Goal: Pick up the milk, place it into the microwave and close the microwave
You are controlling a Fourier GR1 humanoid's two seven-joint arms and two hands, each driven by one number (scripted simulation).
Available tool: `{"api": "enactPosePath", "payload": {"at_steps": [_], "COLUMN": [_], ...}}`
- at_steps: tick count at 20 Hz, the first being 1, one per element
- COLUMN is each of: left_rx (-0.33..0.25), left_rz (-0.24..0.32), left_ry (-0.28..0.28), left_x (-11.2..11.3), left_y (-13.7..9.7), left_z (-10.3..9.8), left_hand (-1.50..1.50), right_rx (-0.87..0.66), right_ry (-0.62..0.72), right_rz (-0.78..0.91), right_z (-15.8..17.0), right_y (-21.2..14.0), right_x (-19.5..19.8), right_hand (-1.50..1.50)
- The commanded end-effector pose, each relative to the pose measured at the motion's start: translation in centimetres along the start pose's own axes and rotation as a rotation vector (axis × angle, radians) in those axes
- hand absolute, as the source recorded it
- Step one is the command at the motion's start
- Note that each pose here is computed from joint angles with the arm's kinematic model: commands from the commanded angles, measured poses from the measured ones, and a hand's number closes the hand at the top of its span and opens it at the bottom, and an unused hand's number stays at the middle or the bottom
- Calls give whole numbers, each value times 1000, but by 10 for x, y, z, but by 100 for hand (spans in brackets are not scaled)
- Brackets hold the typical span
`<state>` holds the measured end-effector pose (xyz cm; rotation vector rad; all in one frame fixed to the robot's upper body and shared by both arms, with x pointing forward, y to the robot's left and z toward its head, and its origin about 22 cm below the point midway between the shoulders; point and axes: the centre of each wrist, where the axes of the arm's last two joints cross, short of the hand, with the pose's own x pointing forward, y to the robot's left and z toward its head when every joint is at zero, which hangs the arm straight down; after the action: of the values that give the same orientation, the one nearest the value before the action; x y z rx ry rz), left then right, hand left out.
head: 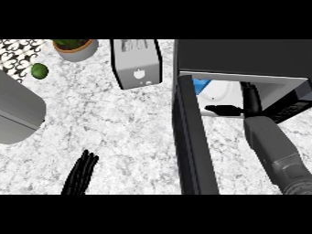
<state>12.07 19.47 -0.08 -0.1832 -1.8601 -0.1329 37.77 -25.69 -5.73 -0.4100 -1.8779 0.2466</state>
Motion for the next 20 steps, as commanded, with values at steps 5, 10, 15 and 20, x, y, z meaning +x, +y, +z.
{"api": "enactPosePath", "payload": {"at_steps": [5, 10, 15, 20], "left_rx": [-12, 0, -67, -191], "left_rz": [-14, -8, 80, 6], "left_ry": [1, 4, 26, 84], "left_x": [5, -6, -9, -12], "left_y": [-5, -3, -20, -15], "left_z": [-7, -13, -16, -12], "left_hand": [-150, -150, -150, 150], "right_rx": [46, 59, 36, 31], "right_ry": [105, 88, 73, 50], "right_rz": [-166, -242, -411, -489], "right_z": [81, 119, 150, 167], "right_y": [-19, -19, -24, -49], "right_x": [-46, -58, -66, -71], "right_hand": [-150, -150, -150, -150]}}
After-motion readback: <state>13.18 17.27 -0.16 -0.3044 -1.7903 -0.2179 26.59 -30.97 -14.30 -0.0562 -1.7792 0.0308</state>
